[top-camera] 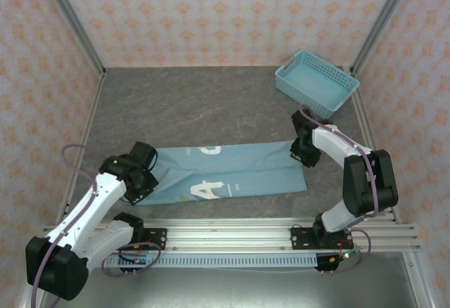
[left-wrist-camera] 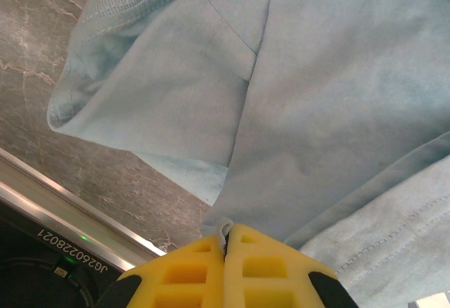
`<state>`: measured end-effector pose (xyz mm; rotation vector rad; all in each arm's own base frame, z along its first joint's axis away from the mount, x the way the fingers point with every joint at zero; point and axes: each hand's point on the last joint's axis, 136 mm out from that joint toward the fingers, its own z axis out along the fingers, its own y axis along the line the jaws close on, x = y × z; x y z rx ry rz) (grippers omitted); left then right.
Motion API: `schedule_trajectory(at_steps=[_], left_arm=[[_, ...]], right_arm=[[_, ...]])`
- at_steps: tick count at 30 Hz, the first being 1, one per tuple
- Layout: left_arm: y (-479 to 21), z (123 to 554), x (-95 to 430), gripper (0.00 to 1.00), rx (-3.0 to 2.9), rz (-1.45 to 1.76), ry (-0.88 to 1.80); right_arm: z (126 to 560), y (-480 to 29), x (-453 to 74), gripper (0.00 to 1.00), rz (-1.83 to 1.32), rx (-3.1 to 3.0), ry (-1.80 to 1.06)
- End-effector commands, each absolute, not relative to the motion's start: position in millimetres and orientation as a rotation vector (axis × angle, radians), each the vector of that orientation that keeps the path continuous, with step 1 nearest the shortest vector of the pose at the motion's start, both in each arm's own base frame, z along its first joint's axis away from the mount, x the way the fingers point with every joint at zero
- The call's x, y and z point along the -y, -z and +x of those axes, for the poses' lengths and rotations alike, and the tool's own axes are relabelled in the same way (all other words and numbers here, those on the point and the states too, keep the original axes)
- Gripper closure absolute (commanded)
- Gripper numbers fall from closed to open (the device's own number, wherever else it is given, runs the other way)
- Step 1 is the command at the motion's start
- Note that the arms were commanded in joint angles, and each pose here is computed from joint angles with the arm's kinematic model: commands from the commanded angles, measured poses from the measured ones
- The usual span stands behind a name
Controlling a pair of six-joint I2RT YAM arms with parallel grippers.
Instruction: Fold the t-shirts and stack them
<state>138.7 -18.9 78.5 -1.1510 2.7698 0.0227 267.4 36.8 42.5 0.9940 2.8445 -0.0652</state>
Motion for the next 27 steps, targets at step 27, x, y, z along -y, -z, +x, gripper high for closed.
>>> schedule_trajectory(at_steps=[27], left_arm=[[-123.8, 170.3, 57.7, 1.0, -2.774, -0.901, 0.015]], right_arm=[[298.8, -38.7, -65.4, 0.66, 0.939, -2.832, -0.038]])
